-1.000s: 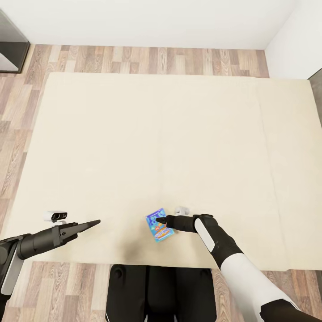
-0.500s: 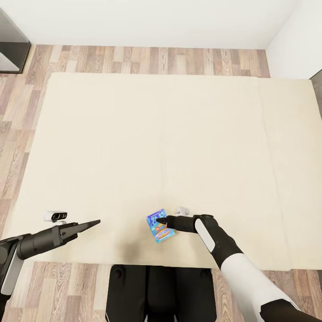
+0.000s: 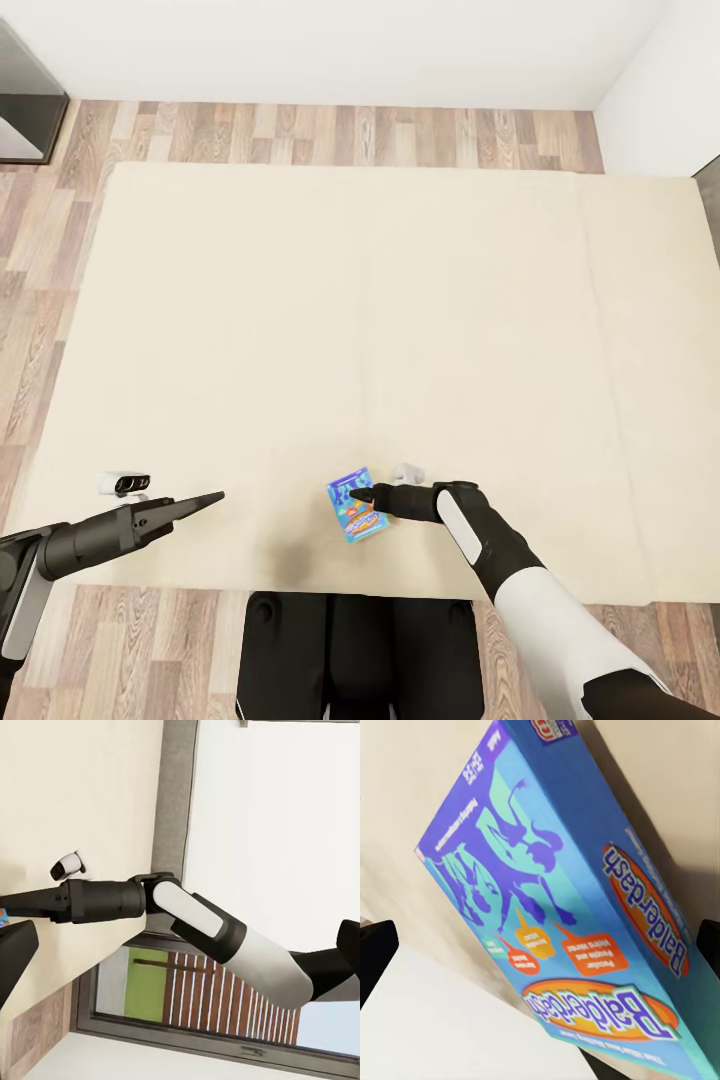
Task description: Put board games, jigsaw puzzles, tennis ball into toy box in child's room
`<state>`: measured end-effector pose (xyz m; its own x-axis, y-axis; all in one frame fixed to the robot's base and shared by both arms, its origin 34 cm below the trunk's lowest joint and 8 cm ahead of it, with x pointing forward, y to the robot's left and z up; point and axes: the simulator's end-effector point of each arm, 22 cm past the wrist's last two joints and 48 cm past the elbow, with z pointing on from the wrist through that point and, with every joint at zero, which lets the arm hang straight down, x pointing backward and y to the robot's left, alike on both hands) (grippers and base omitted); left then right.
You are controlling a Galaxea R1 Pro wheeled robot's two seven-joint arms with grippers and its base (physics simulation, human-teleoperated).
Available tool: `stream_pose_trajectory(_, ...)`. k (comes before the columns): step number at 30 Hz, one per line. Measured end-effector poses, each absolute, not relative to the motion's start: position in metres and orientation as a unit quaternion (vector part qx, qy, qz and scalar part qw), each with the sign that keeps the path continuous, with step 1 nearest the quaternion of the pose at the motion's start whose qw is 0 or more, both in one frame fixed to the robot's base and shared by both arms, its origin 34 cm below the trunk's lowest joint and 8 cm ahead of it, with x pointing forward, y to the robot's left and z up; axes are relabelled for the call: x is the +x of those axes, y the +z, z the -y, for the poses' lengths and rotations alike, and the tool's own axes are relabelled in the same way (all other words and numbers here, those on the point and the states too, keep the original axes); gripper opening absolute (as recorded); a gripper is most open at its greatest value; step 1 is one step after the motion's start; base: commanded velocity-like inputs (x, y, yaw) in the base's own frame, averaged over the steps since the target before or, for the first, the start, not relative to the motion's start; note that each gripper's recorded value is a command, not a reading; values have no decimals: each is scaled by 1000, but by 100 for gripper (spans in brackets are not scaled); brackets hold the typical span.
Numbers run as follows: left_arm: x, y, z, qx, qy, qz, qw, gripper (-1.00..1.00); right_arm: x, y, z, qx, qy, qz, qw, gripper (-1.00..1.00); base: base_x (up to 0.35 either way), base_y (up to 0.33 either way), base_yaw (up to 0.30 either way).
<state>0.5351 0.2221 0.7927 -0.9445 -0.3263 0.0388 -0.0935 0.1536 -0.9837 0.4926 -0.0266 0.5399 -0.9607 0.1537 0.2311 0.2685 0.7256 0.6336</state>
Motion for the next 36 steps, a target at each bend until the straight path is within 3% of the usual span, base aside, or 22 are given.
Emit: stream_pose_trajectory(36,535,793,-222,-140,-636,-753,92,100,497,538,37,-143,-349,922,84,100,0,35,0)
